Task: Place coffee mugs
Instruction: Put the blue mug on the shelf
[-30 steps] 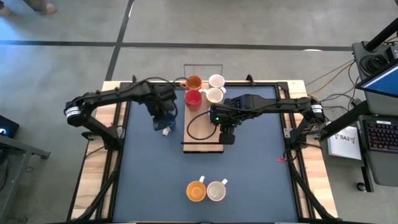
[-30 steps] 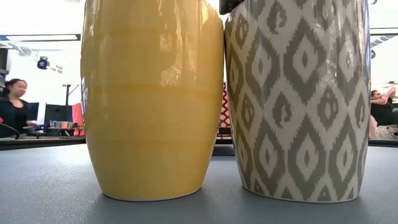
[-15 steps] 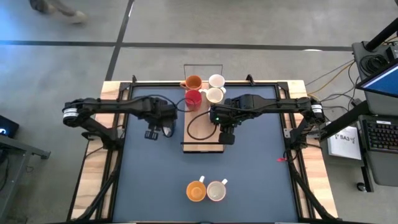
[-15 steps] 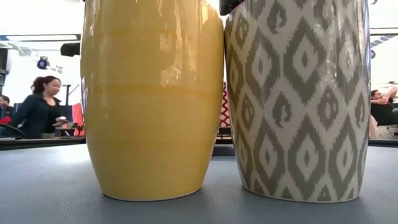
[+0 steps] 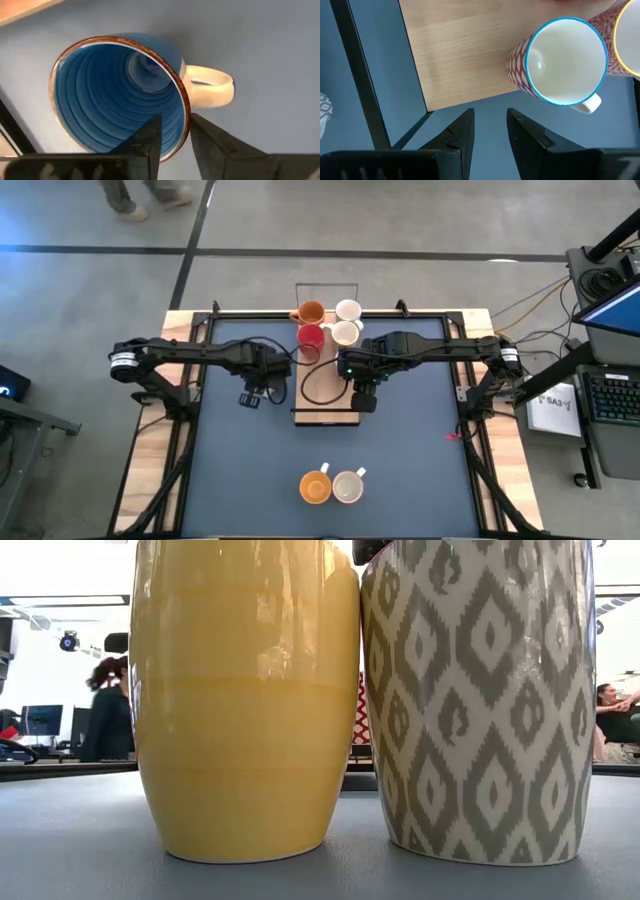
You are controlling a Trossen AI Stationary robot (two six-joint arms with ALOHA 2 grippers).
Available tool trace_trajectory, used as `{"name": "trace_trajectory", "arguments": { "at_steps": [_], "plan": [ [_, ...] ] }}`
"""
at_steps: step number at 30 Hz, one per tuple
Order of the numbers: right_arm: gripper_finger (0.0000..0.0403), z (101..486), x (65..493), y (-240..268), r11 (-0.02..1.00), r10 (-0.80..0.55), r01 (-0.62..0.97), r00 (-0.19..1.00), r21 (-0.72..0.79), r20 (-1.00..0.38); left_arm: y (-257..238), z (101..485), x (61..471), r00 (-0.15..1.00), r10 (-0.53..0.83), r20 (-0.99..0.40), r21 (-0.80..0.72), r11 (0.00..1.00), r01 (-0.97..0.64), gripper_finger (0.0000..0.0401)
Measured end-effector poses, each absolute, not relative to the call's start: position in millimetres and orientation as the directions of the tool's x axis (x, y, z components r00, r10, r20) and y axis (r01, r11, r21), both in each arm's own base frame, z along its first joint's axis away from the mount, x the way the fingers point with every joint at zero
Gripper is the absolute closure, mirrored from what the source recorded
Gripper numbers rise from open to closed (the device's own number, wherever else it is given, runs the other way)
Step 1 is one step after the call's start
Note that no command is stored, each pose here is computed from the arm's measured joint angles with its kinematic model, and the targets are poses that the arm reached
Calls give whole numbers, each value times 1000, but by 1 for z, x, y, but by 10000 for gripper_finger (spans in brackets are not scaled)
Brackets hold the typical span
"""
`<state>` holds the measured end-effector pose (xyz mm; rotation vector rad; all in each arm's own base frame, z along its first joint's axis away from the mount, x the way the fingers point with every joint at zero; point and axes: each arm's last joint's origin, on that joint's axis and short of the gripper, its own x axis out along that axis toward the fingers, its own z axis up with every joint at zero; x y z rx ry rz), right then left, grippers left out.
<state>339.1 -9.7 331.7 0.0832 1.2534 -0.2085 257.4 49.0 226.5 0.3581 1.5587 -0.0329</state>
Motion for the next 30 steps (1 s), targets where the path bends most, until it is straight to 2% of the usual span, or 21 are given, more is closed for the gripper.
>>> {"name": "trace_trajectory", "arguments": {
  "at_steps": [6,12,15,18,21,26,30],
  "plan": [
    [298,332,339,-10,978,-111,201,296,-52,-949,52,226,257,46,86,-995,88,995,38,392],
    [298,332,339,-10,978,-111,200,296,-52,-949,59,227,260,85,90,-992,67,966,-250,396],
    [298,332,339,-10,978,-111,202,296,-52,-949,66,227,260,106,97,-990,38,890,-455,394],
    [298,332,339,-10,977,-111,206,296,-50,-949,71,228,261,120,104,-987,18,824,-566,393],
    [298,332,339,-10,977,-111,207,296,-50,-949,73,228,262,136,108,-985,10,817,-576,392],
    [298,332,339,-10,977,-111,207,296,-50,-949,73,228,263,143,106,-984,20,864,-503,389],
    [298,332,339,-10,977,-111,207,296,-50,-949,73,232,264,161,83,-983,3,895,-447,370]
  ]
}}
